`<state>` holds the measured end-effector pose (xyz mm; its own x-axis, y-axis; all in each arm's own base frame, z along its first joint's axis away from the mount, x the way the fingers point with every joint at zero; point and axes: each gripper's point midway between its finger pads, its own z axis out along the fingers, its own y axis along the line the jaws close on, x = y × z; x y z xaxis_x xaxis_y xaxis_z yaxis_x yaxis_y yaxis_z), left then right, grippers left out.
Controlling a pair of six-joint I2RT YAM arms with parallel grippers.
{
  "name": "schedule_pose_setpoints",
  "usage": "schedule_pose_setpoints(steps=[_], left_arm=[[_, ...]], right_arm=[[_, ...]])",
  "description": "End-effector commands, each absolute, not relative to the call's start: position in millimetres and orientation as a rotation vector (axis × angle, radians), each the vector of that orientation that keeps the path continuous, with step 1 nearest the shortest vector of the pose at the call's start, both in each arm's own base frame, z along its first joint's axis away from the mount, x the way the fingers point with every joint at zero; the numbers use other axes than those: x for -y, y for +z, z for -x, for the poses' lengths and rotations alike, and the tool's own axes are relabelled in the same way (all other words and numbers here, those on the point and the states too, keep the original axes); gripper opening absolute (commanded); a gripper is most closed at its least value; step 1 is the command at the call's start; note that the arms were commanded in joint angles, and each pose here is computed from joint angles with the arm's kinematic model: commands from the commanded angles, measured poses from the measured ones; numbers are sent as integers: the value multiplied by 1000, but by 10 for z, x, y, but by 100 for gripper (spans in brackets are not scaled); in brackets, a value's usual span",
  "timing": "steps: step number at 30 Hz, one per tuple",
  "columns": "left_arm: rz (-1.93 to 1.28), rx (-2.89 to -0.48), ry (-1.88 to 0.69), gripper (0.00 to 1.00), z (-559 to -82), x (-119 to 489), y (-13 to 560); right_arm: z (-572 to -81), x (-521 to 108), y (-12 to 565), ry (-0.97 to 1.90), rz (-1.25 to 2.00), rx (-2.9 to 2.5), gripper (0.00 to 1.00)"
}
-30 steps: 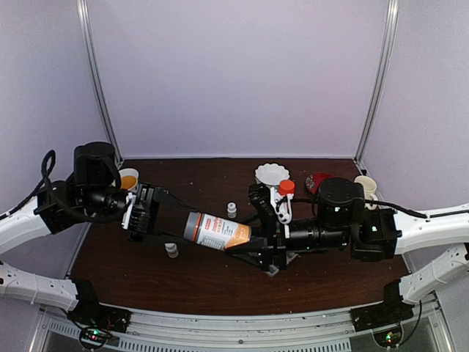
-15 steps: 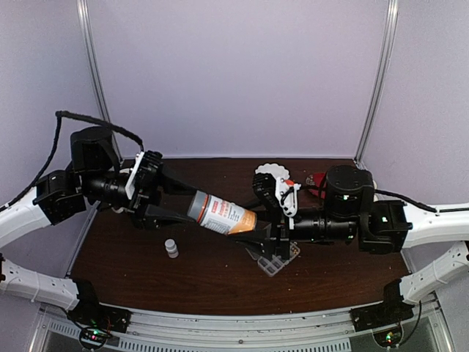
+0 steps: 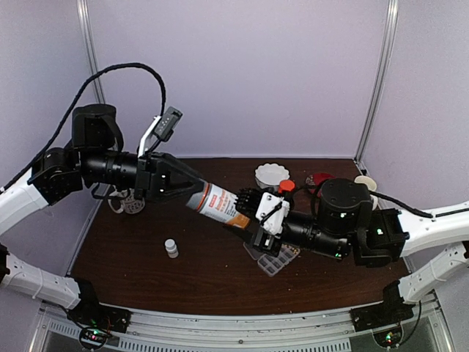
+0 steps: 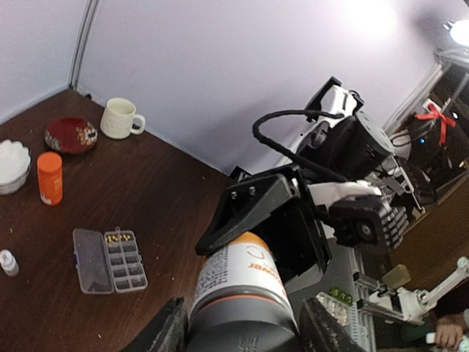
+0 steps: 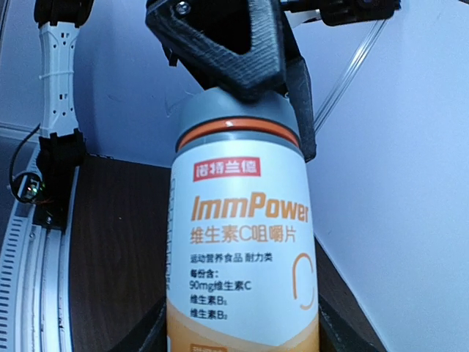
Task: Sort the pills into containers
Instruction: Unscrew the lid of the pill bottle from the pill bottle.
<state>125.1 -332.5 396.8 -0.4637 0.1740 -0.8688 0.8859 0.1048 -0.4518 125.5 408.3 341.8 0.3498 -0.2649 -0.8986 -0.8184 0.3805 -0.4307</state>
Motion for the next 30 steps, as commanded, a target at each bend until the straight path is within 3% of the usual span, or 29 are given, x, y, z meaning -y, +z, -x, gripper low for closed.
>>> schedule_pose_setpoints(steps=[1,6,11,14,18,22,30], left_arm=[[-765,-2030,-1556,0,-1347,3368,3886],[-726,-2053,-1579,2,-1413,3413,3877],[-818,-1782,-1397,78,-1468,3232,4184],[-948,-1492,-1269,93,-1361,3083,4401],[-1223,-1024,-1102,98,-957,2939,4385],[-1526,-617,-864,98,-587,2848,3994],[-1699,-448,-634,98,-649,2947,3748]], right_arm=[[-1427,-4003,3359,228,1183,-1165,3],[-1452,-3956,3397,209,1148,-1184,3],[-1318,-3916,3394,358,1169,-1201,3],[-1202,-3908,3378,485,1201,-1210,3],[-1069,-3917,3359,650,1237,-1240,3],[-903,-3957,3401,858,1279,-1260,3],[-800,-4051,3401,1019,1323,-1314,3]])
